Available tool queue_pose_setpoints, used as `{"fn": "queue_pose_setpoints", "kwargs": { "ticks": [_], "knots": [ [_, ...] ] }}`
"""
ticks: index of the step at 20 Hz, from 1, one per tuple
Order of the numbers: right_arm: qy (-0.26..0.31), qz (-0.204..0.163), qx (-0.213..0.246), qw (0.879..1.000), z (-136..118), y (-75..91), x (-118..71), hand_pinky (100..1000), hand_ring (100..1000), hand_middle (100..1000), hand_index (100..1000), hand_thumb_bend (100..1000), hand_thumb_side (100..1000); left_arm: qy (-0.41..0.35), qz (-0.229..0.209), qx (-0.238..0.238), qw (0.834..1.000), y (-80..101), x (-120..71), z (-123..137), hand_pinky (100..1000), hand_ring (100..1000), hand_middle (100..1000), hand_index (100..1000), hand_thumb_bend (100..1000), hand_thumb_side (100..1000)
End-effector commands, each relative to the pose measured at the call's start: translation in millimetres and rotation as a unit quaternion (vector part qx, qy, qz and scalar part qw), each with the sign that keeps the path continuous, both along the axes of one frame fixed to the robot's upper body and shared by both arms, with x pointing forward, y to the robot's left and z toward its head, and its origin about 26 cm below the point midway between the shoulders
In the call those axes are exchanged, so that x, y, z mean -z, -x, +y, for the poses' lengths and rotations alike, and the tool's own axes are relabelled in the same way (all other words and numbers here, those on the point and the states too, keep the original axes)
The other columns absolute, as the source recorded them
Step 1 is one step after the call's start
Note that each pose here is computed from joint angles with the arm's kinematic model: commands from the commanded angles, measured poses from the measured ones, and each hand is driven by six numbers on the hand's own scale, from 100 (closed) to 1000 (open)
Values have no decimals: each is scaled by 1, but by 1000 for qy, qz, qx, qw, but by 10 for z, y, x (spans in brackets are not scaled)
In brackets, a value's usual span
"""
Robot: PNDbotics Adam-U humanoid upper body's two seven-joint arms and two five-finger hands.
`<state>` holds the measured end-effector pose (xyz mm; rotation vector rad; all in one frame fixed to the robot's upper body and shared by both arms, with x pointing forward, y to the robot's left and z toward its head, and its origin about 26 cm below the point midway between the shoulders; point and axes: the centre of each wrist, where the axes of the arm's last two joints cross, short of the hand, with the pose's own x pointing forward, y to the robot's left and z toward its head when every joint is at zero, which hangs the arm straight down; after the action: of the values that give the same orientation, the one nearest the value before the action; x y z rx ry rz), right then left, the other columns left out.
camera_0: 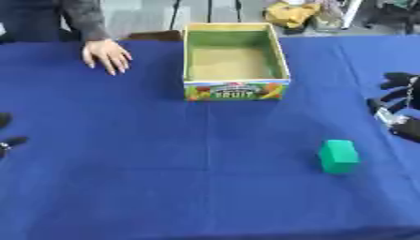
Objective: Pick up objects on the table and place them in the box.
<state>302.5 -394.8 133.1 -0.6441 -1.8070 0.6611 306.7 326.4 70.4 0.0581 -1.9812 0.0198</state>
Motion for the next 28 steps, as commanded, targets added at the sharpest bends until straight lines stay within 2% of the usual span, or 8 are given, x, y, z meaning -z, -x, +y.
{"fn": "queue_pose_setpoints", "kwargs": {
  "ticks": [1,2,7,11,17,21,28],
  "knots": [
    [47,-8,-16,999,-61,0,-246,557,691,725,883,370,372,-10,-11,-5,1000,0,-78,44,672,898,745,751,563,720],
    [55,-6,-21,998,-69,-1,-272,561,695,727,884,370,387,-10,-11,-6,1000,0,-79,46,672,898,745,751,563,720],
    [108,20,-56,992,-81,-10,-395,593,740,753,887,353,342,-14,-8,-7,1000,8,-73,64,672,898,745,751,563,719],
    [155,46,-93,983,-63,-34,-510,604,752,759,886,352,294,-17,-8,-8,1000,10,-76,76,672,898,745,751,564,718],
    [201,77,-141,966,13,-84,-643,610,758,763,885,354,270,-19,-6,-7,1000,13,-73,80,672,898,745,751,565,718],
    [216,99,-163,958,52,-113,-647,612,760,764,885,353,268,-20,-6,-6,1000,14,-72,81,671,898,745,750,565,718],
    [218,142,-179,949,37,-156,-520,611,760,764,884,354,267,-20,-7,-5,1000,9,-77,76,671,898,745,750,566,718]
  ]
}}
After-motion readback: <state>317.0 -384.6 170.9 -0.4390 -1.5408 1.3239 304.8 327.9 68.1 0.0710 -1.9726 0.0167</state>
